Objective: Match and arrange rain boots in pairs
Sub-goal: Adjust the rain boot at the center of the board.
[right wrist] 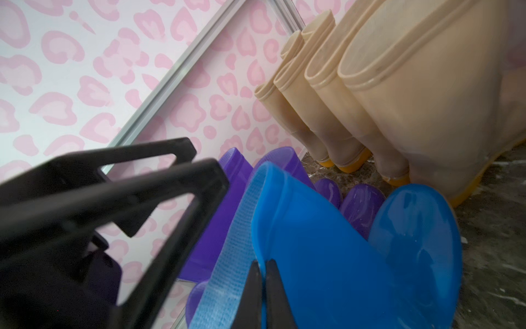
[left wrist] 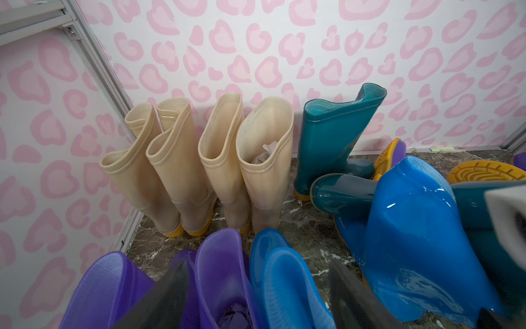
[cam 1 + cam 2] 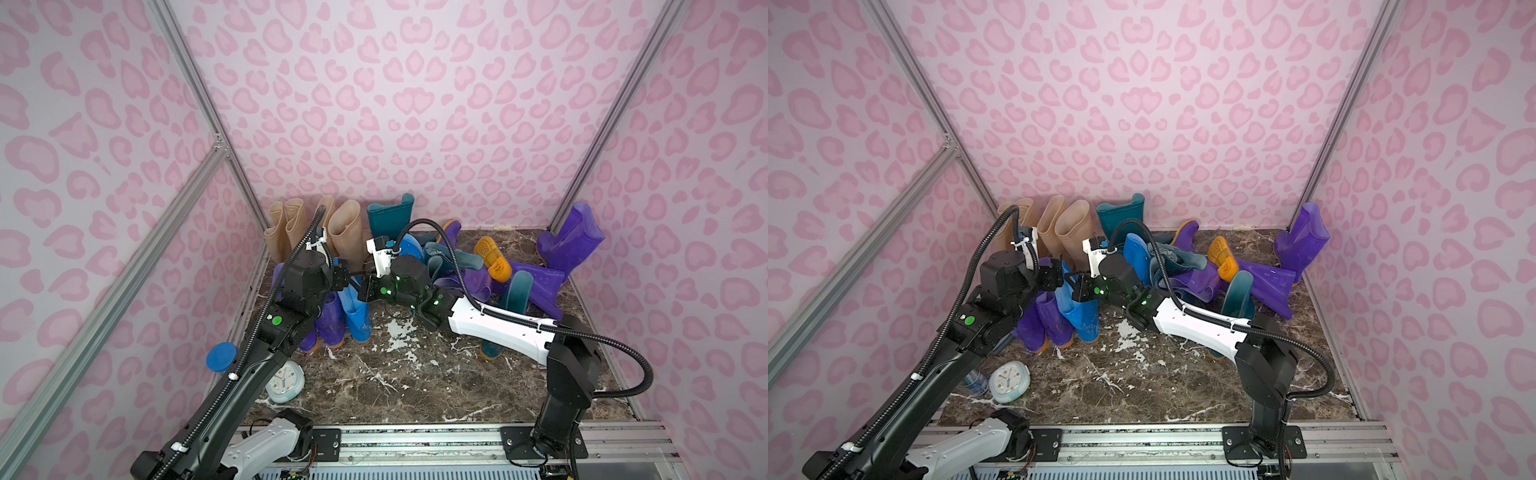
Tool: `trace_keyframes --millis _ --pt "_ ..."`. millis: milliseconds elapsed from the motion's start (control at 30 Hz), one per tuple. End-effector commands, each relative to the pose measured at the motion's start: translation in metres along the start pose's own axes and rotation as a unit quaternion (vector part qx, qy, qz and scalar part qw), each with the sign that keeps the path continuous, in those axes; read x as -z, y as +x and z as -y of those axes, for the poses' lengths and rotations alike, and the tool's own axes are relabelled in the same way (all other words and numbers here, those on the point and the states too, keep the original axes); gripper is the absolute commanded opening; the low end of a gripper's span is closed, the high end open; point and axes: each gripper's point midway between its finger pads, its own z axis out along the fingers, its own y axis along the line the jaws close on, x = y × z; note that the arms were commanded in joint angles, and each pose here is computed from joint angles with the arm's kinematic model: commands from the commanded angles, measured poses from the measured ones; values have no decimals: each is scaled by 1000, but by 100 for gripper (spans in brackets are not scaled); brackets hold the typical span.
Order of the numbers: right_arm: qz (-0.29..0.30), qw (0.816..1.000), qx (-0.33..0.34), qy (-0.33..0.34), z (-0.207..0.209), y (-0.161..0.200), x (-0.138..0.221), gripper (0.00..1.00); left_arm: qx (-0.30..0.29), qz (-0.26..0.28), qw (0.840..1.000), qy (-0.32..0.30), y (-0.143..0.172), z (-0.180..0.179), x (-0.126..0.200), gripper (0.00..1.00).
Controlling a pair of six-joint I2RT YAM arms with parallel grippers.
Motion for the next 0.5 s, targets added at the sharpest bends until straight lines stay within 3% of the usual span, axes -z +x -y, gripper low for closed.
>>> trace_keyframes --millis 0,100,200,267,367,467 --pt "16 1000 -11 -23 -7 -5 5 1 7 15 1000 -1 -8 0 0 79" --pt "12 1000 -4 -18 -7 -5 6 8 5 13 1000 -2 -7 0 -1 79" --pt "11 1000 11 -3 -2 -7 9 26 5 13 1000 -3 -7 -1 -1 79" --pt "7 1000 15 -2 0 -8 11 28 6 15 1000 -1 -8 0 0 79" --pt "-5 999 33 1 -2 -11 15 40 6 12 1000 2 -8 1 0 79" --pt "-13 998 57 5 -6 -17 22 43 9 12 1000 9 -8 3 0 79"
